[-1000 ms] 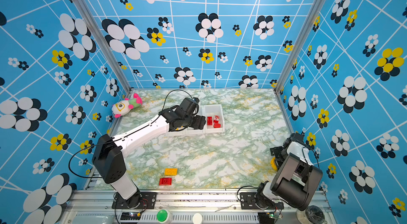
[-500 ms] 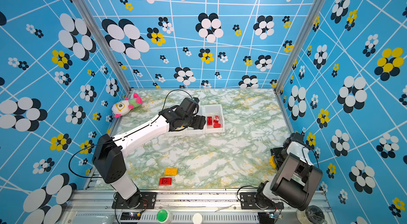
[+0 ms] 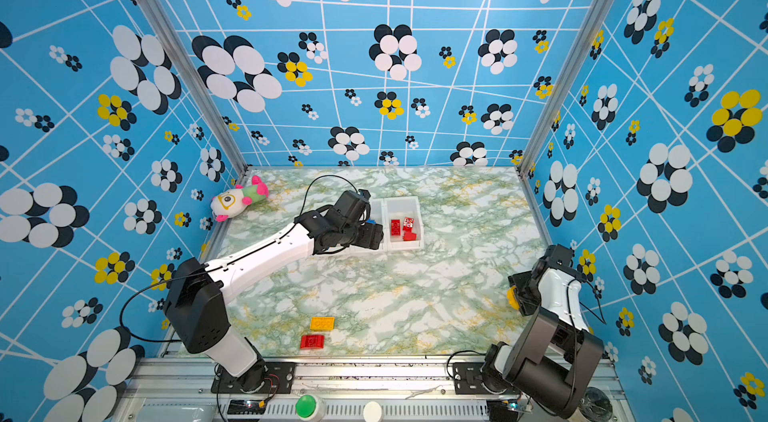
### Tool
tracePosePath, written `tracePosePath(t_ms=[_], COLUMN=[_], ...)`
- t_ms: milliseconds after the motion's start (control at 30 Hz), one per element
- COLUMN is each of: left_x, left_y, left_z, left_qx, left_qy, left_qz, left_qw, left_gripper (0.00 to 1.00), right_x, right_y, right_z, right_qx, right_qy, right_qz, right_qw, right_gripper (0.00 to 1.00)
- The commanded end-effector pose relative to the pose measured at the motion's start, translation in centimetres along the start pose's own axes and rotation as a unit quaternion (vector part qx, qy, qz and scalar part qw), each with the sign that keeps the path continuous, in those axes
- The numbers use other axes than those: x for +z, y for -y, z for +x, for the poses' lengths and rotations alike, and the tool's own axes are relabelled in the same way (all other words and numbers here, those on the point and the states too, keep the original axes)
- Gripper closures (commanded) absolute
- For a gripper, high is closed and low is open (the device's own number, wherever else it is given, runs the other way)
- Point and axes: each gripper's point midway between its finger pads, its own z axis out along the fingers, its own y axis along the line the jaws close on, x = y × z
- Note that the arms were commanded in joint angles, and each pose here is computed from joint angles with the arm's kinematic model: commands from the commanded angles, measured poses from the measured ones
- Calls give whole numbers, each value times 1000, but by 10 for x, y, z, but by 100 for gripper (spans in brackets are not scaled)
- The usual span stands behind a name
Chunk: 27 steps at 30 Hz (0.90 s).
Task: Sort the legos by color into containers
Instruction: 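Carry the yellow brick toward the yellow compartment while the left gripper draws back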
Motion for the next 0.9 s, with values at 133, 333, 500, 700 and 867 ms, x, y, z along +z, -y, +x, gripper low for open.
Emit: tracePosePath(t_ms=[133,333,500,700,867], left_x=[-24,-34,-40,-48,-55], left_y=[-20,-39,-56,-81,-101], left_z=[3,20,38,57,70], left_qx=[-27,-50,-69,-101,-130], left_qy=[30,31,24,17,16], left_qz=[-17,-30,-42,-58,-71], left_qw=[999,998,996,993,989], left_gripper=[12,12,12,11,11], right_x=[-27,-44,-61,-75,-82], right_y=[-18,-42,-76,-124,-170], right_z=[26,52,76,110,159], right_qx=[-63,-121,-181,-250,-322], right_qy=[-14,-18,-13,-12,-23], right_qz=[-22,-40,-58,-85,-110], right_qw=[998,992,982,964,940], right_gripper=[39,40,40,40,40])
